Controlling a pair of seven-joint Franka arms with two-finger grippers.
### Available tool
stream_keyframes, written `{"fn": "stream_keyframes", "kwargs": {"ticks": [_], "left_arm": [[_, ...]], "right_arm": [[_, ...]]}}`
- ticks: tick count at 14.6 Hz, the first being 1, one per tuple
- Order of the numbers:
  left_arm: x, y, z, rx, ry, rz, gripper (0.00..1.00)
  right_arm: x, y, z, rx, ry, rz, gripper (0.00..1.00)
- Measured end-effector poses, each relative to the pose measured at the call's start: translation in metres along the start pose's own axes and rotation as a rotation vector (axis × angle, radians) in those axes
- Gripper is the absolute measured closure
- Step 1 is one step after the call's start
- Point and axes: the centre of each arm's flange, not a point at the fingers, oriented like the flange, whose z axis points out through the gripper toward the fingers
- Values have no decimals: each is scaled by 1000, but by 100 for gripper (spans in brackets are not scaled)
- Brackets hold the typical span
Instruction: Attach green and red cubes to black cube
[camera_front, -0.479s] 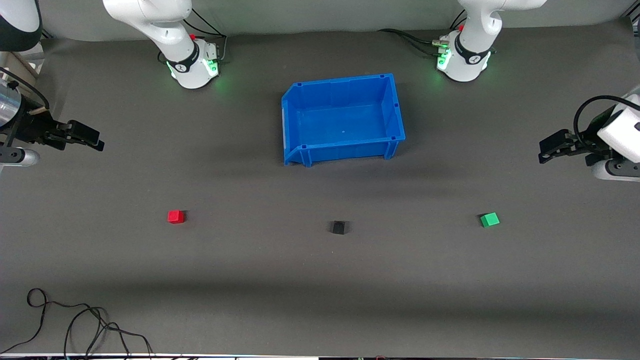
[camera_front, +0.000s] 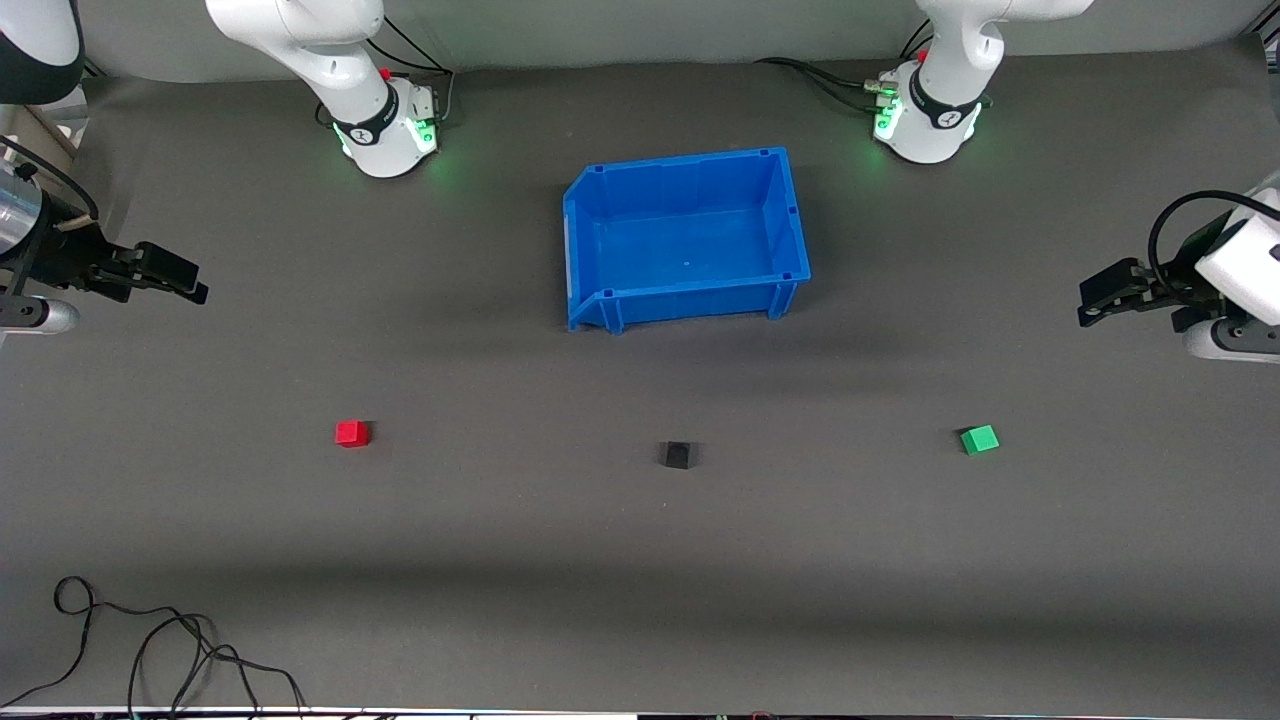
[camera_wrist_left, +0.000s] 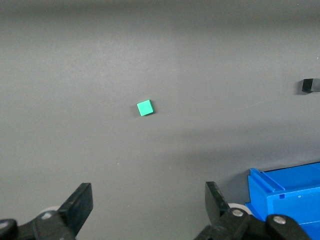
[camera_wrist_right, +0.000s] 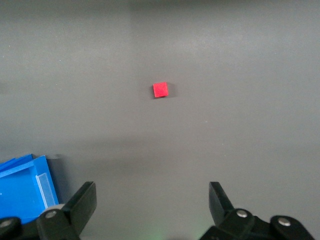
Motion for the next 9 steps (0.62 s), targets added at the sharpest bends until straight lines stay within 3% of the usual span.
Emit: {"fn": "stream_keyframes", "kwargs": {"ticks": [4, 6, 9], "left_arm": [[-2, 0, -8, -2, 0, -58, 0], [-2, -5, -8, -2, -6, -230, 0], [3, -7, 2, -8, -28, -604, 0]], "right_arm": [[2, 0, 0, 1, 8, 0, 0], [8, -1, 5, 1, 14, -2, 0], [22, -3, 27, 0, -9, -3, 0]]}}
